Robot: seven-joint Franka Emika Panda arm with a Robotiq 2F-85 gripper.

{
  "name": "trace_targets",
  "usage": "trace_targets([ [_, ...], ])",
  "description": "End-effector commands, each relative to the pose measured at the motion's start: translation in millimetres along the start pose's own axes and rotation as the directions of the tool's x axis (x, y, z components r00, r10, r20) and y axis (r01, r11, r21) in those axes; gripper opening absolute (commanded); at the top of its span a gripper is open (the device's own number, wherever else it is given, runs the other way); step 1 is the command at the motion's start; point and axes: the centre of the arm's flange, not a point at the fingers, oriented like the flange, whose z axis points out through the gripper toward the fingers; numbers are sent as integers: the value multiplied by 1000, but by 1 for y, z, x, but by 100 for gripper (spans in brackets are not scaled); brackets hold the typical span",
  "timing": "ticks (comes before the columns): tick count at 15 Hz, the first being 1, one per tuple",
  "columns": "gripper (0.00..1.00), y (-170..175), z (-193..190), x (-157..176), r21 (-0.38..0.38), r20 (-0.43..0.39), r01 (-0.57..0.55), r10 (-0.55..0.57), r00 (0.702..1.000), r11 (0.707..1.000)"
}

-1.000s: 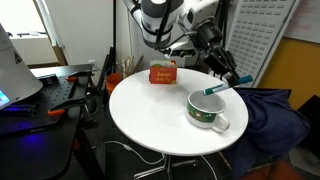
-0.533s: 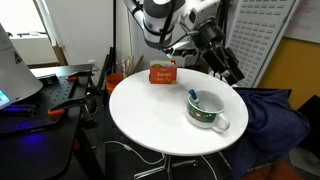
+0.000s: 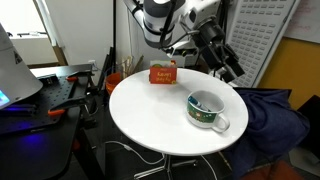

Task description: Pick up the marker and put it in the mug

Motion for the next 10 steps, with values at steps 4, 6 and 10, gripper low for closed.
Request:
trace_targets([
  [4, 100, 7, -27, 19, 32, 11, -51, 51, 999, 998],
  [6, 100, 7, -34, 22, 67, 22, -57, 56, 998, 996],
  [10, 100, 5, -50, 28, 157, 40, -80, 75, 996, 984],
])
